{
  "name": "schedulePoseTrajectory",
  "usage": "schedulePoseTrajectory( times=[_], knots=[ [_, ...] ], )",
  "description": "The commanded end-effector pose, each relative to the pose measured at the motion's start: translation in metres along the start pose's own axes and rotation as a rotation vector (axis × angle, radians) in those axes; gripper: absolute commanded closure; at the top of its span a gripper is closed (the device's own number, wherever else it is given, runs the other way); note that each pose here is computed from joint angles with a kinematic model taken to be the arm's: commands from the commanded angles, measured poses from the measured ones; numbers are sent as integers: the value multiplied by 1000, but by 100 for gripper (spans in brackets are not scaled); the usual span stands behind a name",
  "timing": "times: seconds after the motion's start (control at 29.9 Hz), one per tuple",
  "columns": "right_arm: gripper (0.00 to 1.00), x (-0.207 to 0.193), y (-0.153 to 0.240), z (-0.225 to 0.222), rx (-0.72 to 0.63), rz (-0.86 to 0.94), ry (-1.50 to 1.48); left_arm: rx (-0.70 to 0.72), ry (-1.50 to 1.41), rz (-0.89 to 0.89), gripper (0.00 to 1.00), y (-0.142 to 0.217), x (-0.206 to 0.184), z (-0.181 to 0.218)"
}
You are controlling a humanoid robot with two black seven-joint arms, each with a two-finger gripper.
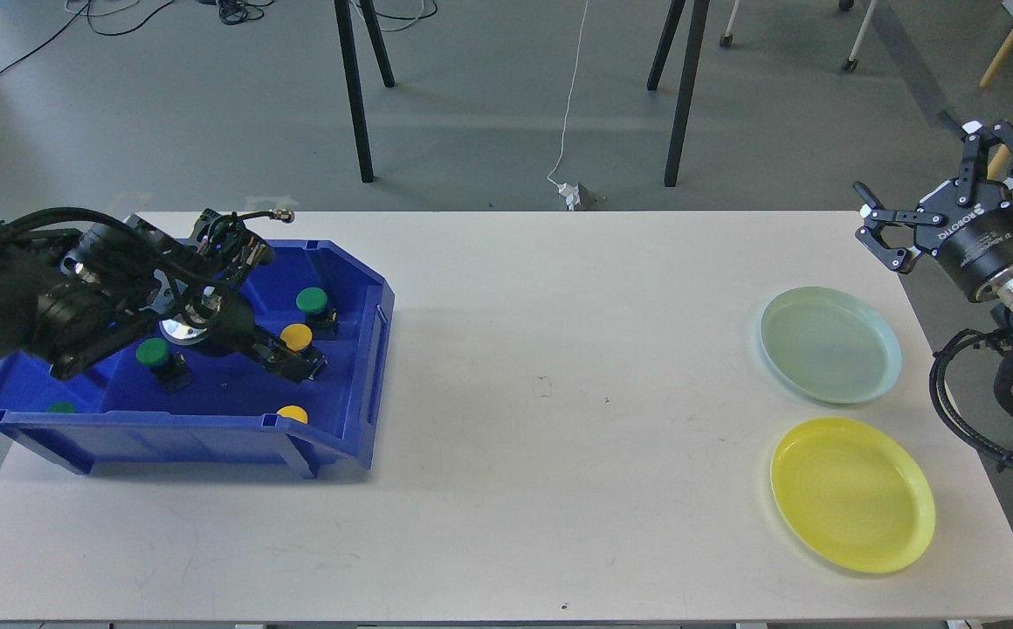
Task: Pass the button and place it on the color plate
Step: 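Lower the left gripper into the bin and grasp a yellow button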
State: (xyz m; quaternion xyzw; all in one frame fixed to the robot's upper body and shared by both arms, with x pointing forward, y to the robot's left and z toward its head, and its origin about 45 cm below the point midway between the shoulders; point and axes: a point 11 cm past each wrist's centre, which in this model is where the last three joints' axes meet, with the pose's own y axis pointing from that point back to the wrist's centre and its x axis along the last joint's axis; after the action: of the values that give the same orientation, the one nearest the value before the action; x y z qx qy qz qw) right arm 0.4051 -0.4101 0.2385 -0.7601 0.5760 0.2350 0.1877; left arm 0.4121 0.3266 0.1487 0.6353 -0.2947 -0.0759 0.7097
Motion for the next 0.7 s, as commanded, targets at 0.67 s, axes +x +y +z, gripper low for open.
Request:
schedulePoseTrajectory(
  times=[0.67],
  knots=[
    [1, 7, 6, 3, -11, 18, 2, 5, 2, 30, 27, -5, 17, 7]
  ],
)
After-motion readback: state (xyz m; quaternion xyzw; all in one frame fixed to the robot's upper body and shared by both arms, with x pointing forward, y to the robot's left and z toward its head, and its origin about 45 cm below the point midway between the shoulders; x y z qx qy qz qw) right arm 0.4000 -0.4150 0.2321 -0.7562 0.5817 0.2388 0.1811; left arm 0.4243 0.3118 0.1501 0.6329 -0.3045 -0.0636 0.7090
